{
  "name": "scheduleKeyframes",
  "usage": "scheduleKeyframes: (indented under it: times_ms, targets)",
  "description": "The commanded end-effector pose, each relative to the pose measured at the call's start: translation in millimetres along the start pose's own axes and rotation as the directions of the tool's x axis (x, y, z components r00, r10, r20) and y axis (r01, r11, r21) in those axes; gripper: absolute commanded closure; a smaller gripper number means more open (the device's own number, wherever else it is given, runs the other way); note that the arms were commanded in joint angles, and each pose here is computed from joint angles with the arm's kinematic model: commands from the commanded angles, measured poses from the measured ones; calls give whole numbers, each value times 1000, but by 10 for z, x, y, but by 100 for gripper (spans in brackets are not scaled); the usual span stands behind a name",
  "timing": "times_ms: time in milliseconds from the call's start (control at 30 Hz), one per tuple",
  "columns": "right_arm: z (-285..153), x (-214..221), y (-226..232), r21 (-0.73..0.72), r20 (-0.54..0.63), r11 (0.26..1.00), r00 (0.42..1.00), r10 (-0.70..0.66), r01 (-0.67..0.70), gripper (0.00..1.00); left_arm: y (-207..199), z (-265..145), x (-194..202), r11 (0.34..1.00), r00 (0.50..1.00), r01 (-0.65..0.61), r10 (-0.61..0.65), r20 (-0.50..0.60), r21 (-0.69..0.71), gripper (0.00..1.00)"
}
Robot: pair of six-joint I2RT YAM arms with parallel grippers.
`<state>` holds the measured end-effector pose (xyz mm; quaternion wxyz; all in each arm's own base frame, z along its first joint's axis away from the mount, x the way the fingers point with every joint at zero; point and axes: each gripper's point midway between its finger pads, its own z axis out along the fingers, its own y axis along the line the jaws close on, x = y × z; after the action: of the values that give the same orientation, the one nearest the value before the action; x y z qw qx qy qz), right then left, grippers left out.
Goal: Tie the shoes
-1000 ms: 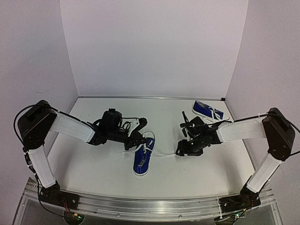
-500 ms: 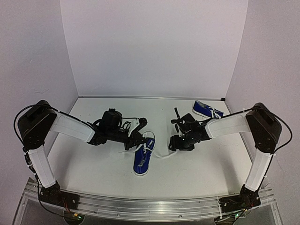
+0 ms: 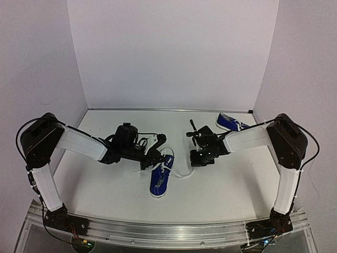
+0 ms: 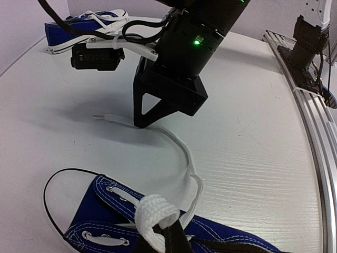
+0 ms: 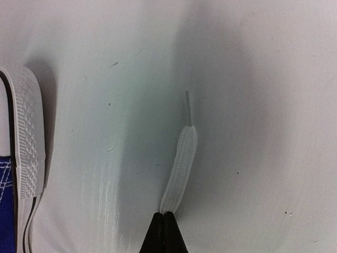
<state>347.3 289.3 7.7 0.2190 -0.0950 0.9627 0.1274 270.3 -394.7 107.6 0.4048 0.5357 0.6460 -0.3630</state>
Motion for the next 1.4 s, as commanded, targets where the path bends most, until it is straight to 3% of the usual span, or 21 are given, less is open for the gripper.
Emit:
scheduleKeyframes:
  times_ms: [0, 333, 767, 800, 933, 1000, 1133, 1367]
  targets:
    - [-39, -36, 31, 15, -21, 999, 999, -42, 42, 100, 1, 38, -112, 998, 998, -57, 57, 25, -6, 100]
    - [-847, -1168, 956, -241, 254, 956, 961, -106, 169, 100, -111, -29, -97, 992, 992, -122, 123, 38, -18, 100]
    - [-880, -1430, 2319, -509, 305, 803, 937, -168, 309, 99, -176, -141, -161, 983, 983, -180, 181, 39, -32, 100]
    - [-862, -1405, 2361, -527, 293, 791, 940, -172, 309, 97, -174, -140, -154, 983, 983, -181, 182, 34, -31, 100]
    - [-859, -1355, 2256, -508, 274, 808, 946, -174, 297, 53, -180, -131, -124, 983, 983, -183, 183, 21, -23, 100]
    - [-928, -1355, 2152, -504, 271, 815, 948, -165, 286, 42, -179, -120, -120, 983, 983, -180, 181, 21, -20, 100]
    - [-1124, -1309, 1978, -524, 256, 809, 956, -146, 264, 35, -172, -107, -115, 984, 984, -176, 177, 22, -21, 100]
    - [-1366, -956, 1709, -566, 211, 797, 971, -108, 212, 39, -154, -109, -110, 984, 984, -176, 177, 19, -32, 100]
